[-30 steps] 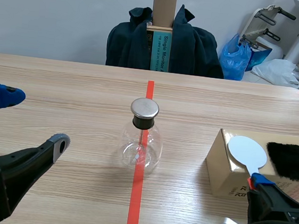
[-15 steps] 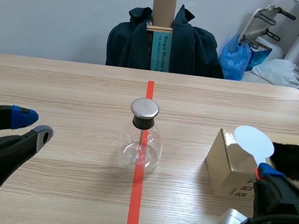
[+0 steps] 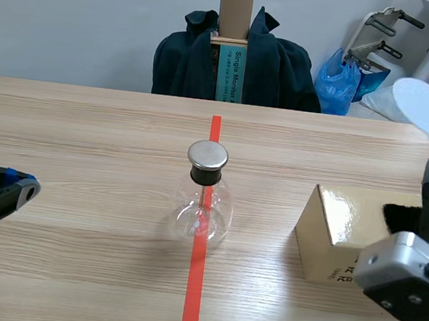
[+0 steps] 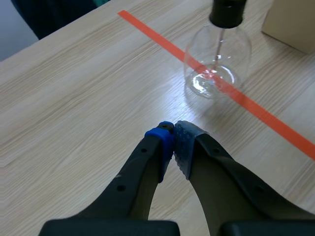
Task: Do the electroscope experiment.
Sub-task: 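Bring the plate to the electroscope and point at the metal foil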
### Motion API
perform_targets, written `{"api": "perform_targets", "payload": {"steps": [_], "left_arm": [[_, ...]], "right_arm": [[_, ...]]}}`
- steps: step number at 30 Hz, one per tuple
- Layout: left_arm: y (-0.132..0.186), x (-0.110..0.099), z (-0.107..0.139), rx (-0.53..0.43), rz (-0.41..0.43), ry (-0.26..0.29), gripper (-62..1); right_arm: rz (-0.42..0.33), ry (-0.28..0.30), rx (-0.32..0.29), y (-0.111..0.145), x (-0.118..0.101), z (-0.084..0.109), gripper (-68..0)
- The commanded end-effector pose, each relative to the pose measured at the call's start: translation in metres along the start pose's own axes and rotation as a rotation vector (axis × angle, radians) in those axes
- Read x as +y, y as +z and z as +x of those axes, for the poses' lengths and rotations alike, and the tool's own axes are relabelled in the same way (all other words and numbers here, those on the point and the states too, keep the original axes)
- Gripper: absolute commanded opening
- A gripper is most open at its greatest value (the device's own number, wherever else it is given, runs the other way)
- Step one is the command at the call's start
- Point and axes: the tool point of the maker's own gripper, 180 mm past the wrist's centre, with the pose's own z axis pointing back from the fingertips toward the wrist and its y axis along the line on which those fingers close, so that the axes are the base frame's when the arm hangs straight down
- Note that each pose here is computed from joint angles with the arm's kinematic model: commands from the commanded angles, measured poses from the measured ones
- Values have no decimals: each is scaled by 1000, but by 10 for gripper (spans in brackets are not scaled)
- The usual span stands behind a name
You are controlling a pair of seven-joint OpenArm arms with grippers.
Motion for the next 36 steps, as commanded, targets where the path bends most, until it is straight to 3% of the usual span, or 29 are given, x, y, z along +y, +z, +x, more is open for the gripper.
{"api": "perform_targets", "payload": {"steps": [1, 9, 18, 23, 27, 36], "left_arm": [[-3, 3, 3, -33, -15, 16, -582], [-18, 25, -28, -37, -43, 60, -577], [-51, 14, -41, -109, -123, 125, -572], [-75, -17, -46, -132, -208, 129, -572], [-94, -39, -48, -136, -250, 155, -572], [-128, -48, -59, -118, -206, 163, -572]], "right_arm": [[-105, 48, -16, -7, -26, -2, -667], [-242, 60, -89, -23, -71, 17, -667], [-314, 102, -232, -33, -90, 39, -667], [-256, 22, -227, -47, -82, 37, -667], [-233, -9, -230, -55, -79, 38, -667], [-231, -36, -255, -65, -78, 47, -667]]}}
